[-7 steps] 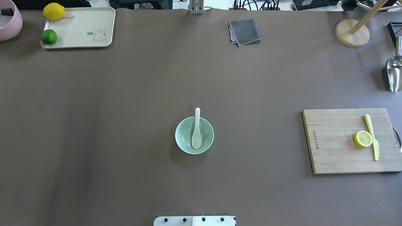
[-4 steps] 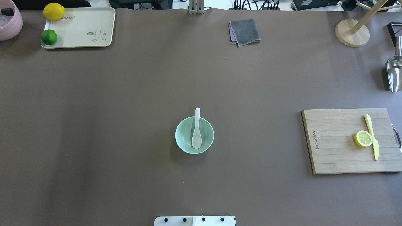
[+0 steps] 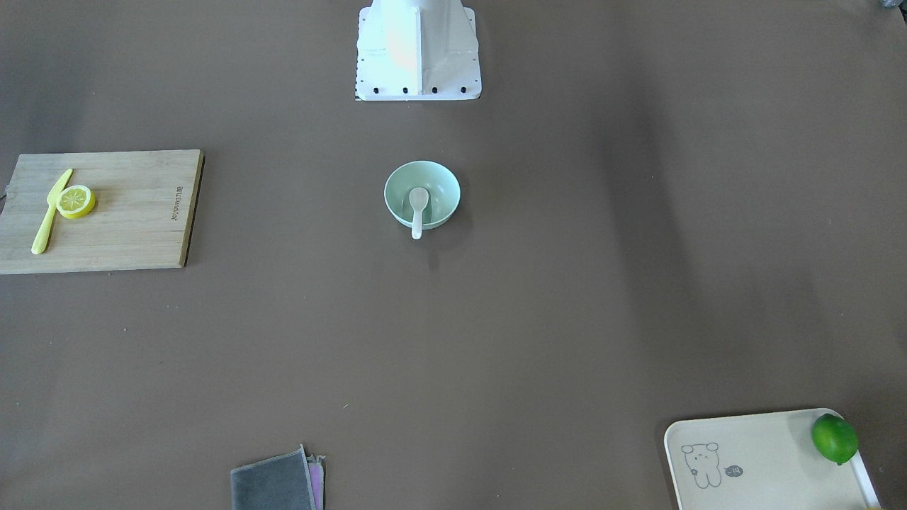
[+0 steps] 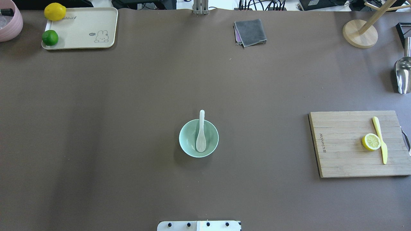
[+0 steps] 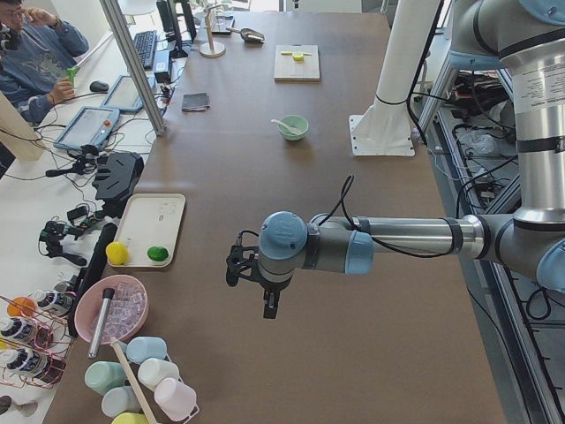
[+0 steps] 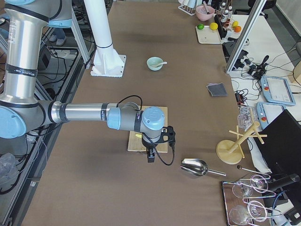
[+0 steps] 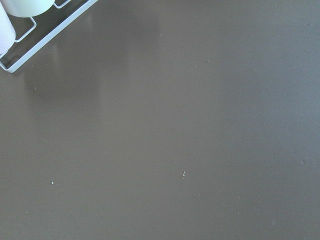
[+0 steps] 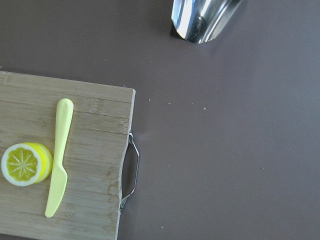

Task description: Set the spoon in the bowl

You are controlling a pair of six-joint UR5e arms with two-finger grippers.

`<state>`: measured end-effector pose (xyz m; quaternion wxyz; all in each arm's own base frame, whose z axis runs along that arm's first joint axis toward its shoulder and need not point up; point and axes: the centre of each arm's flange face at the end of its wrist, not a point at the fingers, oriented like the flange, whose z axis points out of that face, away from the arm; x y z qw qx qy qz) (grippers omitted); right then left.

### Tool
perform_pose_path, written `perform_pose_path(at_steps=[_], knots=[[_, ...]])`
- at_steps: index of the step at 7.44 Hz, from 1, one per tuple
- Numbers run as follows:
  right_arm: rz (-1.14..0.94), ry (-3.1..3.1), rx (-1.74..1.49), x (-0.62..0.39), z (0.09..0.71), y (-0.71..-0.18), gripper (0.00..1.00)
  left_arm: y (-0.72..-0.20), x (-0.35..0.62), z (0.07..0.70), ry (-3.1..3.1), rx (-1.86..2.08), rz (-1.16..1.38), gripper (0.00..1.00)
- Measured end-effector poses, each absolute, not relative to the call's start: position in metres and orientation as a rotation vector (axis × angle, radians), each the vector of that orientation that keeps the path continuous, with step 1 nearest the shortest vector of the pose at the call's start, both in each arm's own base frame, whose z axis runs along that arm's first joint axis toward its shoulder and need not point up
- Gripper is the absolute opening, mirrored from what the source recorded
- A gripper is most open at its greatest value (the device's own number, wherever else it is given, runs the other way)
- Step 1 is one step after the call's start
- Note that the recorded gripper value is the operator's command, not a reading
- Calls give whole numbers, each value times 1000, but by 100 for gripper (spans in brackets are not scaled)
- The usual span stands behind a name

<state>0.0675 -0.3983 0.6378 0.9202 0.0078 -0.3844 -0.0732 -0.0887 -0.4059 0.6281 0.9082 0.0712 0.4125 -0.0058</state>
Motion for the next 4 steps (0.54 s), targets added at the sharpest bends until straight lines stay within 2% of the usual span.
perform_pose_path(at_steps=[4], knots=[[-129,-787,22,75,638,-397,100,-415,-89,617,851,193,10,98]])
